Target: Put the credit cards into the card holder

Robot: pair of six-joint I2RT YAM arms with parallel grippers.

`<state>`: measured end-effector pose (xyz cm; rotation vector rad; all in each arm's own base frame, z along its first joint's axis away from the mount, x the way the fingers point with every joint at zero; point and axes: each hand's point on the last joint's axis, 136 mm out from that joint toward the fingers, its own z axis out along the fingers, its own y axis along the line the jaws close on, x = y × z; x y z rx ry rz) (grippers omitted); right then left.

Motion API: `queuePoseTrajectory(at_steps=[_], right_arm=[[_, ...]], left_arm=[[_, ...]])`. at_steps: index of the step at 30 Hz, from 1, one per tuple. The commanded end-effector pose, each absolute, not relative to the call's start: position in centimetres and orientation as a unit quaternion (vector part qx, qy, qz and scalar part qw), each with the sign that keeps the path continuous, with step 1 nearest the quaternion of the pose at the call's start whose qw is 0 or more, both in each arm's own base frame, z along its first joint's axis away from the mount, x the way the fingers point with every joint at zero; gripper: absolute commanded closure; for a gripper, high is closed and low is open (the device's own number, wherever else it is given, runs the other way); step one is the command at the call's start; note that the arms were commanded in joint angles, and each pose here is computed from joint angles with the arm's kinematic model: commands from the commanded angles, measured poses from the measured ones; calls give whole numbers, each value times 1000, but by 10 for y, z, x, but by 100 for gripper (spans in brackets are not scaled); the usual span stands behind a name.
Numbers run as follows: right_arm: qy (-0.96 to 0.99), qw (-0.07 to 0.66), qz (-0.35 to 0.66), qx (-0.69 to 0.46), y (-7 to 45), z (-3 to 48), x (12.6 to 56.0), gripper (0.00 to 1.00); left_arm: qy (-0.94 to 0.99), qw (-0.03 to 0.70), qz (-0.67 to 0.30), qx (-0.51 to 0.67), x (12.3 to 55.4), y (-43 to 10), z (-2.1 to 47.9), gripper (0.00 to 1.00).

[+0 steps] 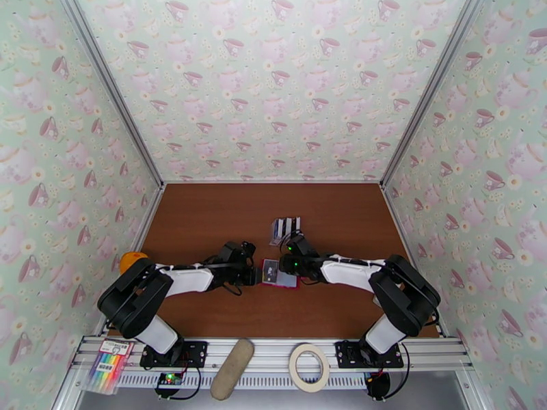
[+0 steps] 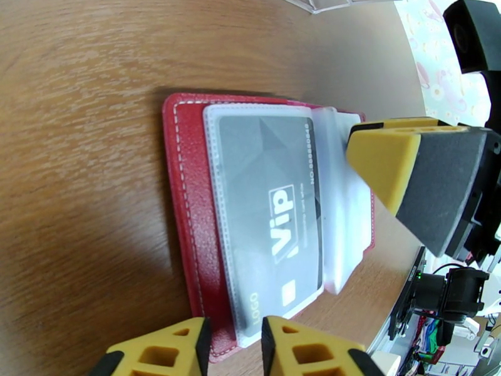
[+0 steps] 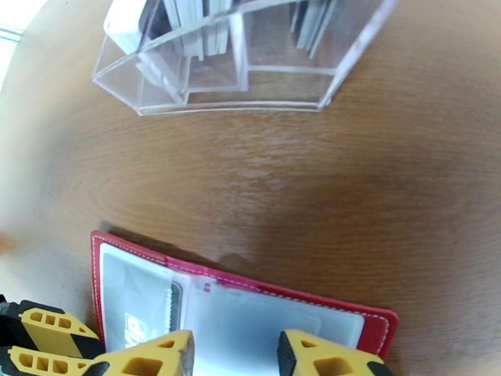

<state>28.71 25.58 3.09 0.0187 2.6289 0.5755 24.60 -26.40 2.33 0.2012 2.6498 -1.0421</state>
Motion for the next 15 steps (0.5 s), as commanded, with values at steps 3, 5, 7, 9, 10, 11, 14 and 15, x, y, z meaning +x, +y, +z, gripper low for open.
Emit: queuePoseTrajectory(at_steps=[3,5,7,9,10,11,14,15], right_arm=[[952,202,229,6,266,23,276,58],[950,200,239,5,270,25,275,58],[948,198,247,5,275,25,275,58],[946,197,256,5,280,27,274,58],[945,196,260,5,282,28,274,58],[945,195,263,4,283,28,273,58],[942,196,273,4,288,31,273,58],[941,196,275,5,289,32,273,58]], left_arm=[[927,113,-352,61,230,-258,5,68],[927,113,-353,61,230,-258,5,68],[926,111,-355,61,230,-259,4,68],[925,109,-359,62,231,-261,4,68],[924,109,-362,62,230,-262,5,68],[923,109,-363,61,231,-262,5,68],[921,109,-368,64,231,-264,7,68],[920,109,-370,65,231,-265,7,68]])
